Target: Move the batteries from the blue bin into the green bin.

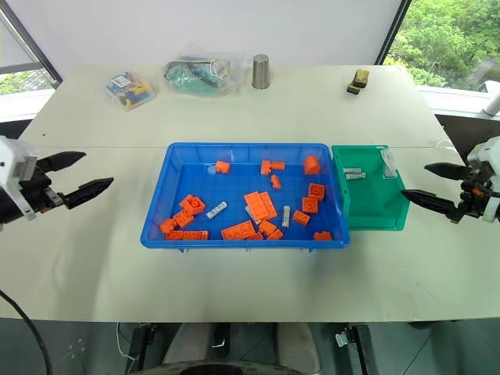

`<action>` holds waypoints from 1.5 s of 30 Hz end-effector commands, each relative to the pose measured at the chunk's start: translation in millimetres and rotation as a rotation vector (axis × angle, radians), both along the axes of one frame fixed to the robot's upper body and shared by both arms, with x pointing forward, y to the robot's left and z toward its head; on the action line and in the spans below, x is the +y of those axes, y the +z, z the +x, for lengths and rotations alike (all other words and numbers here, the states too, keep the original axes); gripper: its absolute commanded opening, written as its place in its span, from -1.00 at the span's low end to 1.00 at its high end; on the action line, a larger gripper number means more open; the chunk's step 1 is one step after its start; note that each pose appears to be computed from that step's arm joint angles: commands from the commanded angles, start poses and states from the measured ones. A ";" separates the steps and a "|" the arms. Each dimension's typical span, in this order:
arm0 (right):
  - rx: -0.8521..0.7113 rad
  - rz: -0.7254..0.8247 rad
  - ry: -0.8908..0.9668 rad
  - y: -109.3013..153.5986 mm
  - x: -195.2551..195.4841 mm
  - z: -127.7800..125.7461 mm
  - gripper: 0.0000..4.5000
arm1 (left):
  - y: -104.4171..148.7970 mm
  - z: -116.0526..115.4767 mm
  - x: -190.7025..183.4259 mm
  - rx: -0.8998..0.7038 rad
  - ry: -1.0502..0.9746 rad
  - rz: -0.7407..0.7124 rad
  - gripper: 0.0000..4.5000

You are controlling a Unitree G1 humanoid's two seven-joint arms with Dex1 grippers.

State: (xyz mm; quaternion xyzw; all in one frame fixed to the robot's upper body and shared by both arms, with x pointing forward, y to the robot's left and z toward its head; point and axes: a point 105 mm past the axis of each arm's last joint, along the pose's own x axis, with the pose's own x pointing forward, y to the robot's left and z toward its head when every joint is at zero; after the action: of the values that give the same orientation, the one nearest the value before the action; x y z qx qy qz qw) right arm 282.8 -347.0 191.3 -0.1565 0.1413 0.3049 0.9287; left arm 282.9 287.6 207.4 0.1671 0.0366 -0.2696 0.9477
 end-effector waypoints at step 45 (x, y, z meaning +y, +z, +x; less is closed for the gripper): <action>-0.047 -0.247 0.990 -3.7 324.8 59.3 1.00 | -3.8 -47.5 -74.5 0.143 -0.436 0.070 1.00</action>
State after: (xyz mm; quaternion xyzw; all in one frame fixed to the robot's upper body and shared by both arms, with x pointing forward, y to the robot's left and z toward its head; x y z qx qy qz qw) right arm 334.7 -24.8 185.4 -0.2946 0.0692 0.6961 0.6511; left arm 238.4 217.8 199.6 0.1741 0.0791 -0.4651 0.8644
